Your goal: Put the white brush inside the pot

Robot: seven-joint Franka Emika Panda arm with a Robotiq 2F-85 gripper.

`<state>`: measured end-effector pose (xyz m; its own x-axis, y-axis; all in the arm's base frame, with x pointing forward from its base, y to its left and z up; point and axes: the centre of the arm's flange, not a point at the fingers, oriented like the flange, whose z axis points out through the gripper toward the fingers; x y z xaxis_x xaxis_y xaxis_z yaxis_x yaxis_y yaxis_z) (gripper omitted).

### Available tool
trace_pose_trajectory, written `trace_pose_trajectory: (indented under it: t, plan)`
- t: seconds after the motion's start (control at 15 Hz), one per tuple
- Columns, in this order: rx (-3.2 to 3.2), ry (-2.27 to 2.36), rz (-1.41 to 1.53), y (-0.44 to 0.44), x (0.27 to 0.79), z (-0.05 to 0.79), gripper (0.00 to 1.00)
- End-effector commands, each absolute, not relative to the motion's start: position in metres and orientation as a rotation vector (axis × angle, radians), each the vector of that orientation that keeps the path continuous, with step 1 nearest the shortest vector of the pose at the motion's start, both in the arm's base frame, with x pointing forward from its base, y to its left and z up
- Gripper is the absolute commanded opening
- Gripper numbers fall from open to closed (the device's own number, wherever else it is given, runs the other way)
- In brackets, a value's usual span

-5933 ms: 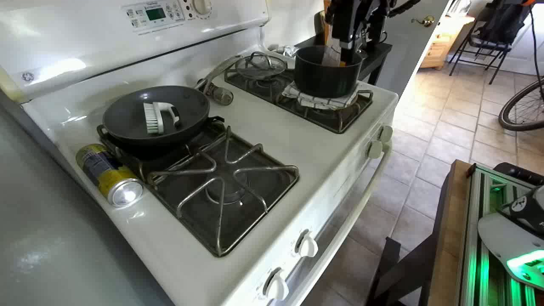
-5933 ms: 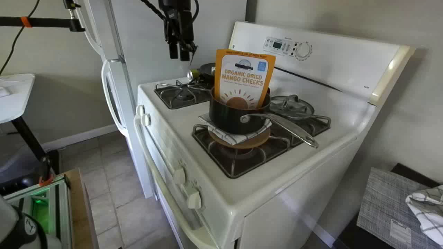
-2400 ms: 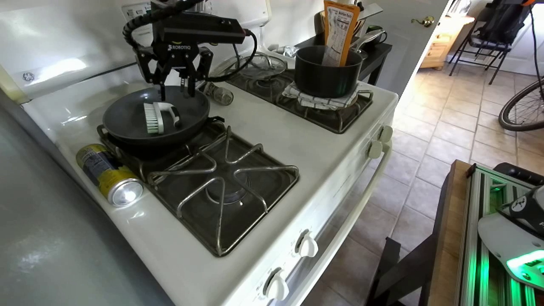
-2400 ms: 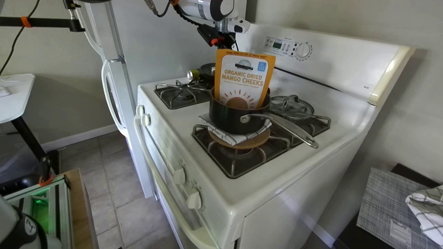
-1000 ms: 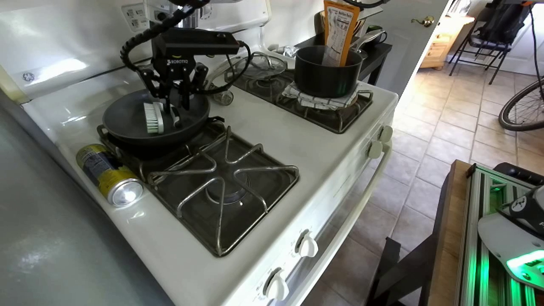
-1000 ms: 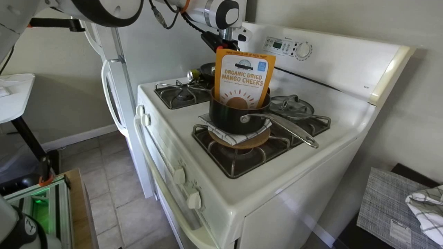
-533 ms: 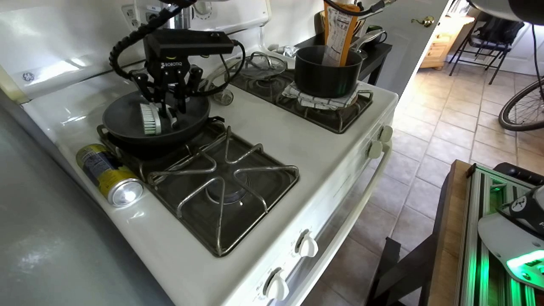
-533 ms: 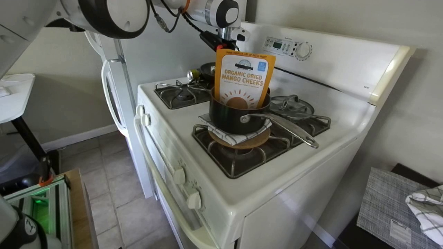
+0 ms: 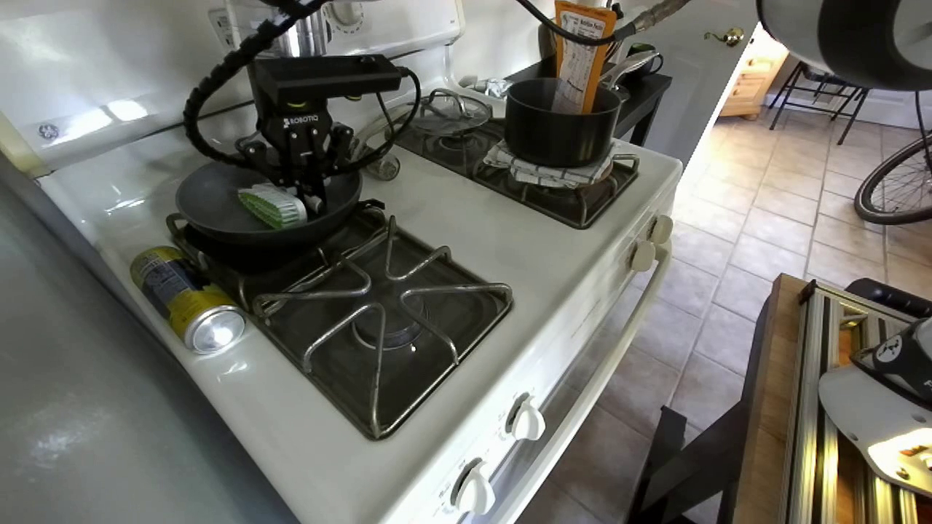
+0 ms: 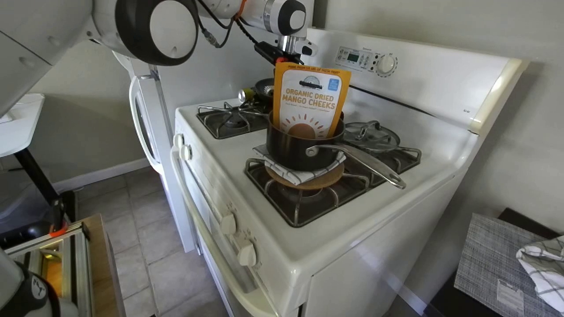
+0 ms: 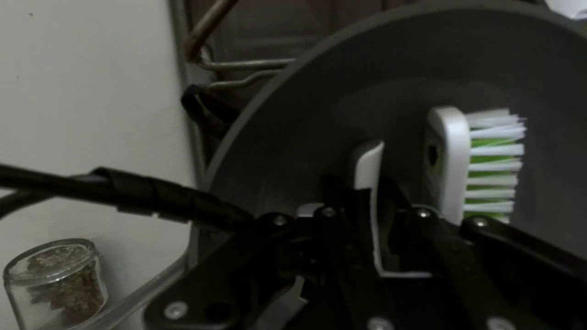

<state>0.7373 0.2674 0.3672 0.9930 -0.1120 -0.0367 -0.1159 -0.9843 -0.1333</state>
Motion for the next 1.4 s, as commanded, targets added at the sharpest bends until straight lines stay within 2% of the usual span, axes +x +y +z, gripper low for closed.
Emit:
trace_pose_trajectory:
  t: [0.0,0.07,0.13,0.6,1.33]
  plan:
    - [-3.041,0.124,0.048,0.279,0.750,0.384,0.05]
    - [-3.049,0.111,0.043,0.281,0.746,0.394,0.00]
    - [-3.068,0.094,0.040,0.283,0.737,0.410,0.03]
    - [-3.252,0.205,0.014,0.265,0.677,0.497,0.03]
    - [-3.133,1.126,-0.020,0.187,0.583,0.566,0.03]
